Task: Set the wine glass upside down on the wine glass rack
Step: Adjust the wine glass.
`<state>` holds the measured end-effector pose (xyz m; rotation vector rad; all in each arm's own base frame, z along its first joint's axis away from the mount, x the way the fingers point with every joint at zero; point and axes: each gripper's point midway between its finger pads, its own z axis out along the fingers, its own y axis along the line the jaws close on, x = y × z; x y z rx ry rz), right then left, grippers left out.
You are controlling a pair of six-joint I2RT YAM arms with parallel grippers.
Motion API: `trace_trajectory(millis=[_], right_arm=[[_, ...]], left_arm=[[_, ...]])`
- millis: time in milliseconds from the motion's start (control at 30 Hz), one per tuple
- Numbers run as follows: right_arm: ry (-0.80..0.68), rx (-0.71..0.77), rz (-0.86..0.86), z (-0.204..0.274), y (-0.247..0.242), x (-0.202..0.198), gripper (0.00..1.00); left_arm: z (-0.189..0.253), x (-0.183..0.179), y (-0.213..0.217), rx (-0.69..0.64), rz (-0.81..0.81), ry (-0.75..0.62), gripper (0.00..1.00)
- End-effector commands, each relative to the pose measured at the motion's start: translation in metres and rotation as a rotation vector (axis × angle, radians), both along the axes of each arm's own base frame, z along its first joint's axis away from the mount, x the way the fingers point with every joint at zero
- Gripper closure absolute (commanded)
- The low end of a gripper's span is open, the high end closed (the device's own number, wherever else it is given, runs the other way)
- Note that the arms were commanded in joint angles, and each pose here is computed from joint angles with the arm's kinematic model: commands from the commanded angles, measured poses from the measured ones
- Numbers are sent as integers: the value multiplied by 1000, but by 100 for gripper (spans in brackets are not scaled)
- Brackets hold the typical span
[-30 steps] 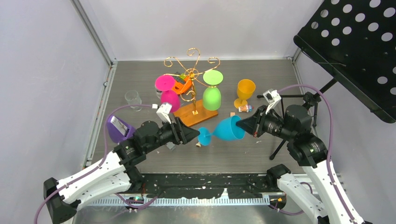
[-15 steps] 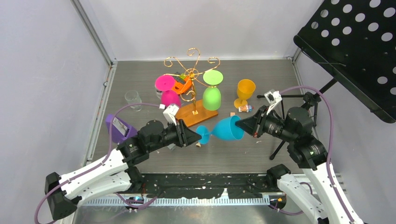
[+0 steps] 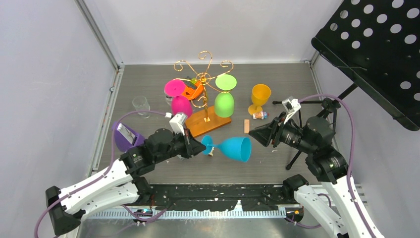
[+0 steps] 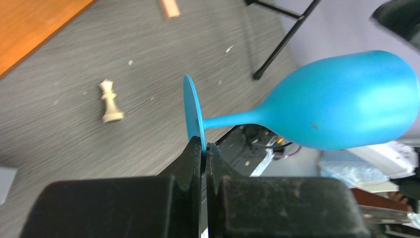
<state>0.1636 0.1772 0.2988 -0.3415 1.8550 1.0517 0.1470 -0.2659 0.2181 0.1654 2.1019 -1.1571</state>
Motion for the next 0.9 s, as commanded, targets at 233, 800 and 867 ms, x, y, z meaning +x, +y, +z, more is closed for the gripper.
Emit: trace_trajectory(millis=[233, 800, 867], right_arm=[[-85, -69, -90, 4, -15, 14, 49], [-58, -120, -59, -5, -14, 12, 47], [-57, -127, -38, -6, -13, 10, 44]], left_arm=[[-31, 2, 64, 234, 158, -17, 100], [-63, -6, 68, 222, 125, 81, 100], [-64, -8, 71, 252, 112, 82, 100]])
